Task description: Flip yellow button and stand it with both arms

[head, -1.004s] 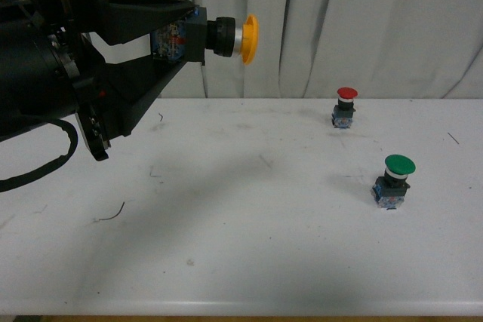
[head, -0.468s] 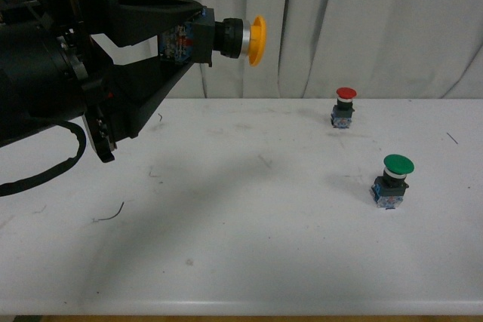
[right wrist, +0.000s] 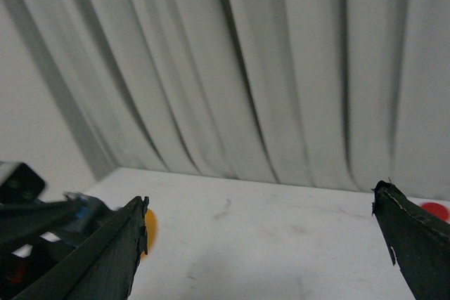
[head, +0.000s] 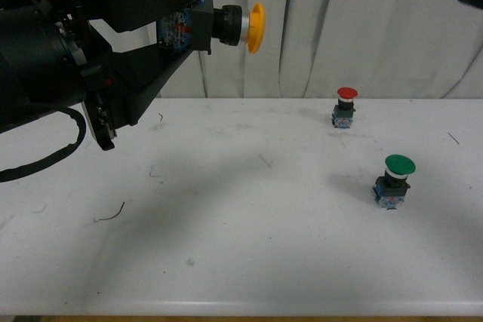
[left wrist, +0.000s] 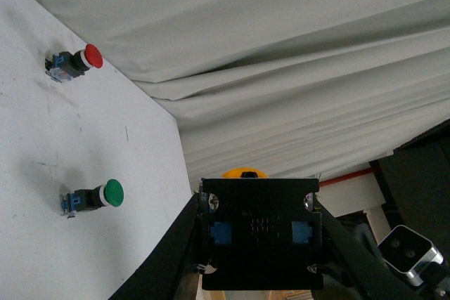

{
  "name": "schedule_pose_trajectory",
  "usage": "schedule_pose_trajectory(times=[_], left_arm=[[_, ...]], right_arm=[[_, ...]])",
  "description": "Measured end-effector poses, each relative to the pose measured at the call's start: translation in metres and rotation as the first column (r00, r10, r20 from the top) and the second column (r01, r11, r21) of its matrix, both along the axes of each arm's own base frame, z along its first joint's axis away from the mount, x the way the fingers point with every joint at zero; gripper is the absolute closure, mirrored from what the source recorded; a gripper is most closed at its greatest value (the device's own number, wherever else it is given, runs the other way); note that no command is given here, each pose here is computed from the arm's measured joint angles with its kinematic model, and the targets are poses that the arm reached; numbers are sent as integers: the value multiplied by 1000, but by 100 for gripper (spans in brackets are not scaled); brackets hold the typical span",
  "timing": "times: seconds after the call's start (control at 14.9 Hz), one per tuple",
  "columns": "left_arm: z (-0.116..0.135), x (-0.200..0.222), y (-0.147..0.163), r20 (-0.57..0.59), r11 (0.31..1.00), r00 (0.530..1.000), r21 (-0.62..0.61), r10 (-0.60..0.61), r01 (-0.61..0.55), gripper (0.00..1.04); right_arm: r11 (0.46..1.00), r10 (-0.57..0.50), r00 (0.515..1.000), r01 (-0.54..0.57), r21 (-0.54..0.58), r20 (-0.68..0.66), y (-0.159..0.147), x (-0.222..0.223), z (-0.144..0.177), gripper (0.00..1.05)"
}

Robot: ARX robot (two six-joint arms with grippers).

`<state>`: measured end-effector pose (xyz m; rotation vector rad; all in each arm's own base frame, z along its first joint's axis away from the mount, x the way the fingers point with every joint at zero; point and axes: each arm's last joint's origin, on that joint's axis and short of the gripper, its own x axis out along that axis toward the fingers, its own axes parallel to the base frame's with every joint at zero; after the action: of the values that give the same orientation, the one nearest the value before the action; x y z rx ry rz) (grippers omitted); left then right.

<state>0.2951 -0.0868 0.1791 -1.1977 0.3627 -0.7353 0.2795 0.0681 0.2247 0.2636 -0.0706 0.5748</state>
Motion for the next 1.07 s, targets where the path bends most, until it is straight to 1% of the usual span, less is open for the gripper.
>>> schedule_pose_trajectory(times=[0.07, 0.13, 0.2, 0.27, 0.33, 0.4, 0.47, 0.54, 0.6, 0.8, 1.07], left_arm=[[0, 0, 0, 0, 1000, 1000, 0, 0, 0, 69], [0, 0, 0, 0, 1000, 1000, 1, -1, 1, 69], [0, 0, 0, 0, 1000, 1000, 1, -3, 3, 69], [0, 0, 1, 0, 1000, 1000, 1, 0, 0, 69], [-1, 1, 2, -2, 1000, 1000, 2, 0, 0, 69], [-1, 1, 2, -4, 1000, 1000, 2, 1, -1, 69], [-2, 1, 2, -5, 1000, 1000, 2, 1, -1, 69], [-2, 1, 2, -5, 1000, 1000, 2, 1, -1, 69], [-1, 1, 1, -4, 1000, 1000, 2, 1, -1, 69], [-1, 1, 0, -4, 1000, 1000, 2, -2, 2, 69], [-1, 1, 0, -4, 1000, 1000, 3, -2, 2, 69]], right_arm=[[998, 42, 999, -41, 57, -4, 2, 3, 2, 6], [981, 110, 994, -106, 163, -14, 5, 7, 2, 6], [947, 168, 985, -152, 284, -31, 7, 12, 3, 6], [900, 238, 969, -194, 390, -68, 9, 17, 4, 6], [864, 287, 952, -209, 457, -106, 13, 22, 3, 6], [815, 336, 928, -200, 545, -163, 18, 27, -1, 6], [781, 371, 906, -186, 596, -205, 22, 31, -6, 6], [763, 389, 892, -171, 623, -232, 24, 35, -11, 6], [732, 417, 866, -140, 666, -277, 29, 40, -19, 6], [688, 439, 825, -54, 724, -356, 33, 54, -40, 6], [676, 463, 794, -29, 736, -394, 46, 60, -54, 6]])
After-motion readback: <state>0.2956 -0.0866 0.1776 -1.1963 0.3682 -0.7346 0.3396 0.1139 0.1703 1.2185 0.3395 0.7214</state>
